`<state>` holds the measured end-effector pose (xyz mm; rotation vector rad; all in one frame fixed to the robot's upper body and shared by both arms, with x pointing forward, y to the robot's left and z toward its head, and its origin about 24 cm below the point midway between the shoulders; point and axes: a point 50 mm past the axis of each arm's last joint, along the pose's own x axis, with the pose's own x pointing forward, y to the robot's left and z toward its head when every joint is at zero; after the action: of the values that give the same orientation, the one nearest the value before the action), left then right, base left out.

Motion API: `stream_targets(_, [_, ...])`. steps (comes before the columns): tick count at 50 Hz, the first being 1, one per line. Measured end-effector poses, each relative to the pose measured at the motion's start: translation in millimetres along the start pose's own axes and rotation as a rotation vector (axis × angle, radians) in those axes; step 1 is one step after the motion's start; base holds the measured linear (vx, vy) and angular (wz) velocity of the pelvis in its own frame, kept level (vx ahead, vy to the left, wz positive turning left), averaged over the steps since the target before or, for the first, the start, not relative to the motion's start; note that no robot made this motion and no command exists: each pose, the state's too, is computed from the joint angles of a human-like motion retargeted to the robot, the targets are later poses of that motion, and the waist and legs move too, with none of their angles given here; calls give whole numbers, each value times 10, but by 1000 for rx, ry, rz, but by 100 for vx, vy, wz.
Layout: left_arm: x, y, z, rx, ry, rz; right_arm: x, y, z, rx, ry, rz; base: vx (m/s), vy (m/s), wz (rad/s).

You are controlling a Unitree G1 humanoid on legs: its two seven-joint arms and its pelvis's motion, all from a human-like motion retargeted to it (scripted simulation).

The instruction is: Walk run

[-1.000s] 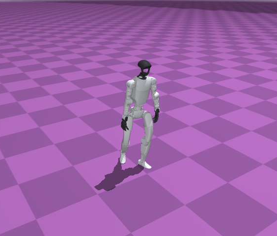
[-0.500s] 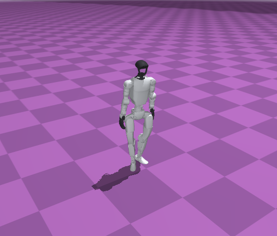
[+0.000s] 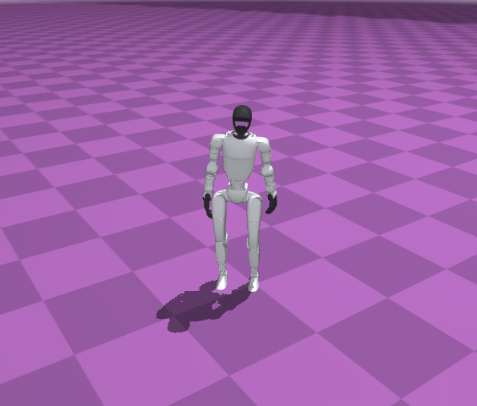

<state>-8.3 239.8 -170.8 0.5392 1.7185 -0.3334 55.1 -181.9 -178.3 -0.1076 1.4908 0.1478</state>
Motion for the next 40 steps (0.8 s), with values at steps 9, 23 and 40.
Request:
stream_targets(9, [-74,458,-112,-190,6,107,20,138,-57,83,10,-23,-12,7,-200])
stream_targets(23, [6,17,-145,-341,25,18,-36,88,-627,97,226,-61,-7,9,-240])
stream_targets(40, [-17,57,177,-17,-49,63,-59,236,-895,160,253,-24,6,1,-125])
